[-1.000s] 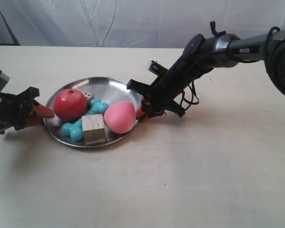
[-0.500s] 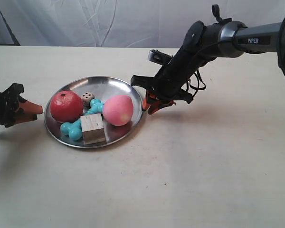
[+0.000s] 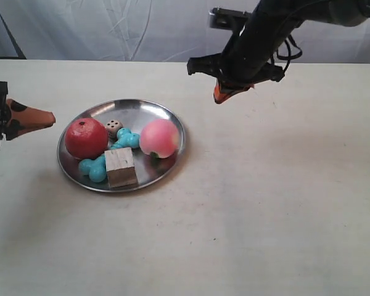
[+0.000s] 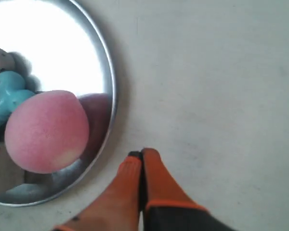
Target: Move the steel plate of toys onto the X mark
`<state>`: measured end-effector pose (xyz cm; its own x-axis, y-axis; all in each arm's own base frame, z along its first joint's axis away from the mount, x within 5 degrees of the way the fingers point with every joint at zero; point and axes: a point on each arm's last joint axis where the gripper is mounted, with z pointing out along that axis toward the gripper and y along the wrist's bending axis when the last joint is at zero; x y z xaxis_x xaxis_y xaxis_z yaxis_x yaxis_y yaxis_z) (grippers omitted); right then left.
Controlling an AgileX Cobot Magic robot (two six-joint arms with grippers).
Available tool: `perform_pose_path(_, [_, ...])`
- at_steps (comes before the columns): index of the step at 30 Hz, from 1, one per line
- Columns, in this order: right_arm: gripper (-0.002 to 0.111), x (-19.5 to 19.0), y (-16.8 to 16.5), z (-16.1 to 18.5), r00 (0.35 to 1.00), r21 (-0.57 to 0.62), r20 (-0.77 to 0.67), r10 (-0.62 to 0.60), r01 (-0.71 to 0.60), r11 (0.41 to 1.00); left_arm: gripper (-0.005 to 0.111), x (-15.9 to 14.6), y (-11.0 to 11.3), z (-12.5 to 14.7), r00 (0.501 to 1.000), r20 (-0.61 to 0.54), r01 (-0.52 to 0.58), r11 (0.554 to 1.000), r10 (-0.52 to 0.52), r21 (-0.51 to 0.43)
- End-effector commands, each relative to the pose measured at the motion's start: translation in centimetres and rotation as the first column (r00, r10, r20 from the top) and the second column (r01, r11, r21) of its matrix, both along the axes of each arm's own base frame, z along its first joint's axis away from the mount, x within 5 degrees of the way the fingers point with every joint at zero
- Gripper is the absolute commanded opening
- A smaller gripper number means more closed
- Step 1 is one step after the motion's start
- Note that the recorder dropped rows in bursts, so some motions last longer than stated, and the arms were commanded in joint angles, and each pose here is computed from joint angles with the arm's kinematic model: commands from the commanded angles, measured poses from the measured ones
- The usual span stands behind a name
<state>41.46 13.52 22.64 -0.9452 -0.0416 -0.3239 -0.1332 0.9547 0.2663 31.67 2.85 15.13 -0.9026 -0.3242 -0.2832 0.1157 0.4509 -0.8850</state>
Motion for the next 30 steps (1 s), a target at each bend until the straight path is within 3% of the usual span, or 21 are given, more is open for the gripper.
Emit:
perform_pose_path(1, [-0.001, -2.0, -1.2, 4.0, 0.997, -0.055, 0.081, 0.020, -0.016, 0.998, 0.000, -0.6, -0.3, 3.8, 0.992, 0.123, 0.005, 1.000, -0.008, 0.030])
perform_pose_path(8, [-0.001, -7.9, -2.8, 8.6, 0.959, -0.001, 0.283, -0.014, 0.015, 1.000, 0.000, -2.0, -0.8, 8.7, 0.961, 0.276, -0.004, 0.996, -0.021, 0.089])
perform_pose_path(15, [-0.001, -16.5, -3.1, 9.5, 0.889, 0.024, 0.456, 0.033, -0.049, 0.999, 0.000, -4.4, -1.8, 12.5, 0.919, 0.395, -0.040, 0.995, 0.000, 0.093])
perform_pose_path(24, [-0.001, -26.1, -4.3, 8.3, 0.765, 0.107, 0.641, 0.063, -0.171, 0.979, 0.000, -8.7, -4.8, 13.6, 0.867, 0.496, -0.001, 0.995, -0.046, 0.095])
perform_pose_path(30, [-0.001, -29.8, -5.4, 8.4, 0.812, 0.217, 0.583, 0.025, -0.186, 0.958, 0.000, -10.6, -7.3, 13.6, 0.834, 0.534, 0.091, 0.989, -0.141, 0.119])
